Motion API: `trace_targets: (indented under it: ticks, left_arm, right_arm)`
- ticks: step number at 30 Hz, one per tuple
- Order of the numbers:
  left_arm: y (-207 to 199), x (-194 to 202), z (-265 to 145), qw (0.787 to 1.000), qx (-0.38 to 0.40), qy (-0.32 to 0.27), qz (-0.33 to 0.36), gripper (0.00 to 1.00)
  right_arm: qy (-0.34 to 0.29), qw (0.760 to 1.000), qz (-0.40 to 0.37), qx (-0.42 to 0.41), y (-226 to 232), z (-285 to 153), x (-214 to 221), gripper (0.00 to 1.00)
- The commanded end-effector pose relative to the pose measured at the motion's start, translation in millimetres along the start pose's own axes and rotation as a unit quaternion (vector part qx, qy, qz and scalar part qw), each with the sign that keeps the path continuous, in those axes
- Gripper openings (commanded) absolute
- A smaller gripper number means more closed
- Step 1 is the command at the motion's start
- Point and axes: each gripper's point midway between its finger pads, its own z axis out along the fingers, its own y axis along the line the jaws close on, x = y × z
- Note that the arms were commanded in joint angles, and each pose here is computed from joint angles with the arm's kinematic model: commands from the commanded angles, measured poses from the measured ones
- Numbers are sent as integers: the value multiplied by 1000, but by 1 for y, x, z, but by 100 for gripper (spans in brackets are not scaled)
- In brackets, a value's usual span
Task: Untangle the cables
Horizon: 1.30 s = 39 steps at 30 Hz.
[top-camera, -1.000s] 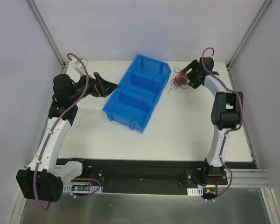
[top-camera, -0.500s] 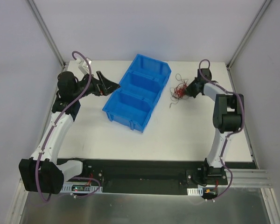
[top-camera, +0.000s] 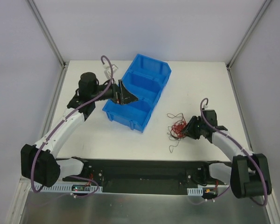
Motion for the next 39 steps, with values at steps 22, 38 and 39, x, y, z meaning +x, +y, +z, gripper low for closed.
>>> trace_targets:
  ticks: [22, 38, 39]
  left_arm:
    - [-10, 167, 129, 929, -54, 313, 188, 79]
    - [20, 200, 207, 895, 75, 340, 279, 81]
    - [23, 204, 210, 893, 76, 345, 278, 80]
  right_arm:
    - [-88, 990, -101, -44, 13, -63, -3, 61]
    - [-63, 990, -89, -89, 30, -56, 0, 61]
    - [-65, 990, -86, -91, 32, -57, 0, 60]
